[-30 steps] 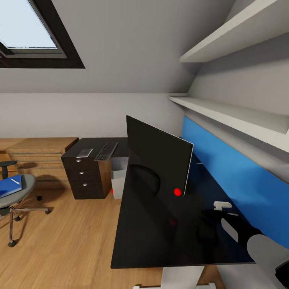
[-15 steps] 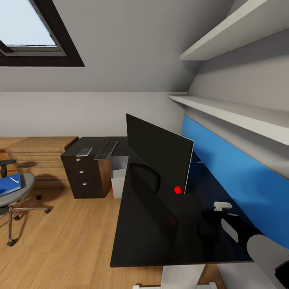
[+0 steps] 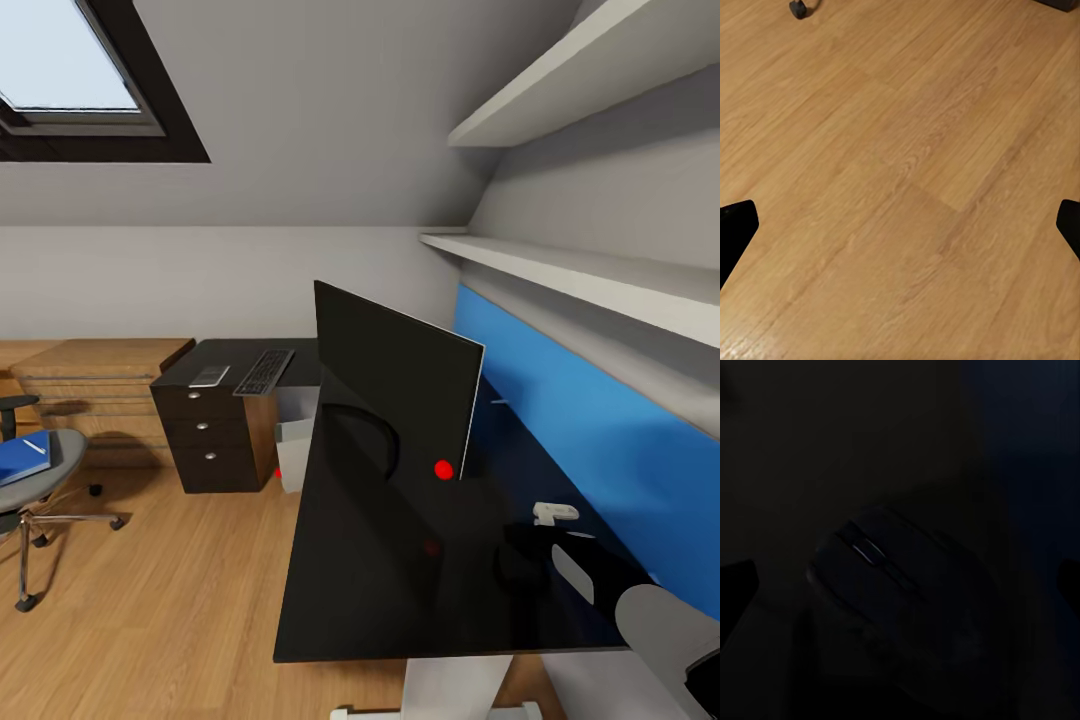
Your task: In the bedroom, organize the workspace by keeping the computer under the desk, ensuring the monitor is on the desk, placing the keyboard on the desk next to the monitor, placing the mouse on the desk next to the keyboard, moving the folder from the swivel chair onto the desk next to the mouse, stacking the notebook on top of the folder with the pen on top of the notebook, and positioning the swivel chair next to the desk.
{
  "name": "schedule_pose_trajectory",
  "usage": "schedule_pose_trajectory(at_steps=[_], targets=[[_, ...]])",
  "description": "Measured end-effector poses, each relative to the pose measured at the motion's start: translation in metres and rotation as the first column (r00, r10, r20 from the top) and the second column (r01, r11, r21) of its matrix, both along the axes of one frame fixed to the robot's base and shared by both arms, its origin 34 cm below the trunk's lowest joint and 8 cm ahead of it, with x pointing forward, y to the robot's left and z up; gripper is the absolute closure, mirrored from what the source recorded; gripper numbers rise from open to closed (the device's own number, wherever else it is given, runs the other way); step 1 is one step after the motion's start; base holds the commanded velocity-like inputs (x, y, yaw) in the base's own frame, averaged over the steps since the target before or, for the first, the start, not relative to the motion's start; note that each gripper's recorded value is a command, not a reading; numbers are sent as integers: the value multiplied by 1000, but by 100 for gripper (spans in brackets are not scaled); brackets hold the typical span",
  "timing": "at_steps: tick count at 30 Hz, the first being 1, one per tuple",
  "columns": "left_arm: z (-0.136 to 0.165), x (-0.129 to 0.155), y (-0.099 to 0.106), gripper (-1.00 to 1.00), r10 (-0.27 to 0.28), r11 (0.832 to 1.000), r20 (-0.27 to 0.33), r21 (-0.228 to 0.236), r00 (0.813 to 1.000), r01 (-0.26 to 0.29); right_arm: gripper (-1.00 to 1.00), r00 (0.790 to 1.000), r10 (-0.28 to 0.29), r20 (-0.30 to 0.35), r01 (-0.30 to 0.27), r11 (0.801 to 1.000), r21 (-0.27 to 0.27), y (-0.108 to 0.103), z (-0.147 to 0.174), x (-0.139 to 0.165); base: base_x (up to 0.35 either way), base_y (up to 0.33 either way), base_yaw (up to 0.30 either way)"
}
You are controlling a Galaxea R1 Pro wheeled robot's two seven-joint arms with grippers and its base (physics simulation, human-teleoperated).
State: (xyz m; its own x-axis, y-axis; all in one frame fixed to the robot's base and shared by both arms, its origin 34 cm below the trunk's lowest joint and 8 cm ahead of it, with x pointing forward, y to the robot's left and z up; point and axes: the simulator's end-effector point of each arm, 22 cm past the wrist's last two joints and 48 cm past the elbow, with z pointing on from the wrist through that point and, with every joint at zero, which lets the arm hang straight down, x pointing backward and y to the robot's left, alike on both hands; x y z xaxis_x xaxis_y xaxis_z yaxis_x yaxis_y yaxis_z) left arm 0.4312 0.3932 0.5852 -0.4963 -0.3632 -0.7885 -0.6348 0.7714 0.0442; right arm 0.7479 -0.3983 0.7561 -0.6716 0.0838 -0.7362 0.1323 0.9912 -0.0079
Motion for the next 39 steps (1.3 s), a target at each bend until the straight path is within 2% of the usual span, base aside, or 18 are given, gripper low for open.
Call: schedule_pose_trajectory(at_steps=[16,39], targets=[[1,0,1,-100,0,1000,2,2,1000,0,-100,1000,-1,-1,1,1000,-1,-1,0,0,0,0,0],[-16,1,1,-100,-1,1000,6,5,1000,1,-100,1000,-3,-3,3,1000,-2,-3,-17,-1,0,0,0]])
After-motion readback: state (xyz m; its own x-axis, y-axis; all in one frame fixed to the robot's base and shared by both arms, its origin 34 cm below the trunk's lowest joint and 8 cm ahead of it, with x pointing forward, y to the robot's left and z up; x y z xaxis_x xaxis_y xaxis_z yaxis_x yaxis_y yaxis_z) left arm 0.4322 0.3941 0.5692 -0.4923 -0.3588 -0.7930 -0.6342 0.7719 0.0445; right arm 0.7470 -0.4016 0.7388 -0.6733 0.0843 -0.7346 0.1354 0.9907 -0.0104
